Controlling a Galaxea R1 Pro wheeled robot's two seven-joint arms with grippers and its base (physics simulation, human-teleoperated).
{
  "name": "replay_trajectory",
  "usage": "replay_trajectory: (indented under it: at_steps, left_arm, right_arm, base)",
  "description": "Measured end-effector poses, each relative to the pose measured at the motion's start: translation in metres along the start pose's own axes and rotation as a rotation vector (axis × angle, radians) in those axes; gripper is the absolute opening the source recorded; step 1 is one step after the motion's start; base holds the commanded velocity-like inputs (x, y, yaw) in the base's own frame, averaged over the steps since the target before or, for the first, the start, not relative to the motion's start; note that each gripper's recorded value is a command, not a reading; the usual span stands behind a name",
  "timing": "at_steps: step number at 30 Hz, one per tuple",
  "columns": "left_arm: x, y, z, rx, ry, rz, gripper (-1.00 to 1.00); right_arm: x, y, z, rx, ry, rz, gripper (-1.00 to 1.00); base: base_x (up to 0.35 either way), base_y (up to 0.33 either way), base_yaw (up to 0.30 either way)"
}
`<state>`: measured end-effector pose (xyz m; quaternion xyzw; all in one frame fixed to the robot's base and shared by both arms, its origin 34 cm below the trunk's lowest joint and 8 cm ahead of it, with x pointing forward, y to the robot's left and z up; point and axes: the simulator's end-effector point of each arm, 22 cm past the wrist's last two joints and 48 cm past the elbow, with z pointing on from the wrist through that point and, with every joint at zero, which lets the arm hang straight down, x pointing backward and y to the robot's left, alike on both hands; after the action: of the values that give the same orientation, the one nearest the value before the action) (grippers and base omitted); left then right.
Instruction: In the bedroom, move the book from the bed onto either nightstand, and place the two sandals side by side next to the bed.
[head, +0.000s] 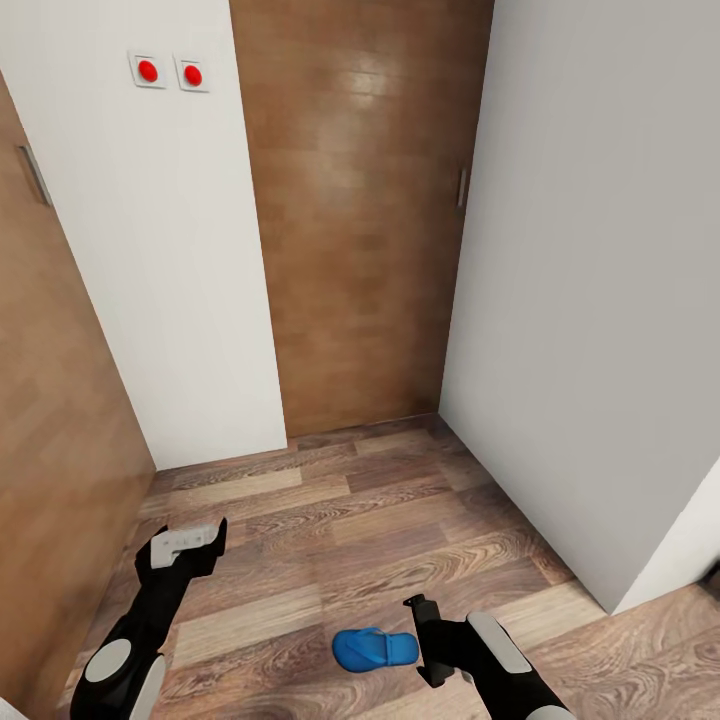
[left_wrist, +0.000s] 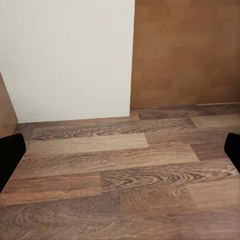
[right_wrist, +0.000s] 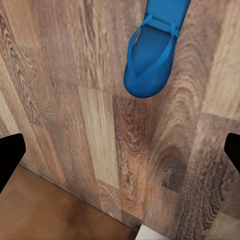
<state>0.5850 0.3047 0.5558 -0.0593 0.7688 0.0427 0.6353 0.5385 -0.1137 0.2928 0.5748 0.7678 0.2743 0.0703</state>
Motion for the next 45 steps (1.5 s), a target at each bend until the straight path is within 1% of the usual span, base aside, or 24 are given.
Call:
replay_trajectory:
  at_steps: [15, 22, 29, 45]
  left_arm:
    - [0.000, -0.002, 0.000, 0.004, 0.000, -0.003, 1.00]
    - [0.015, -0.002, 0.004, 0.002, 0.030, 0.001, 1.00]
    - [0.030, -0.003, 0.007, 0.002, 0.058, 0.005, 1.00]
    - [0.064, -0.002, 0.014, 0.000, 0.124, 0.013, 1.00]
  right_arm:
    - [0.001, 0.000, 0.000, 0.000, 0.002, -0.005, 1.00]
    - [0.000, -0.012, 0.009, 0.026, 0.007, 0.003, 1.00]
    - [0.003, -0.025, 0.018, 0.058, 0.015, -0.007, 1.00]
    - [0.003, -0.054, 0.036, 0.118, 0.029, 0.012, 1.00]
  base:
    - [0.000, 0.000, 0.000]
    - [0.000, 0.000, 0.000]
    - [0.000, 0.000, 0.000]
    - [0.000, 0.000, 0.000]
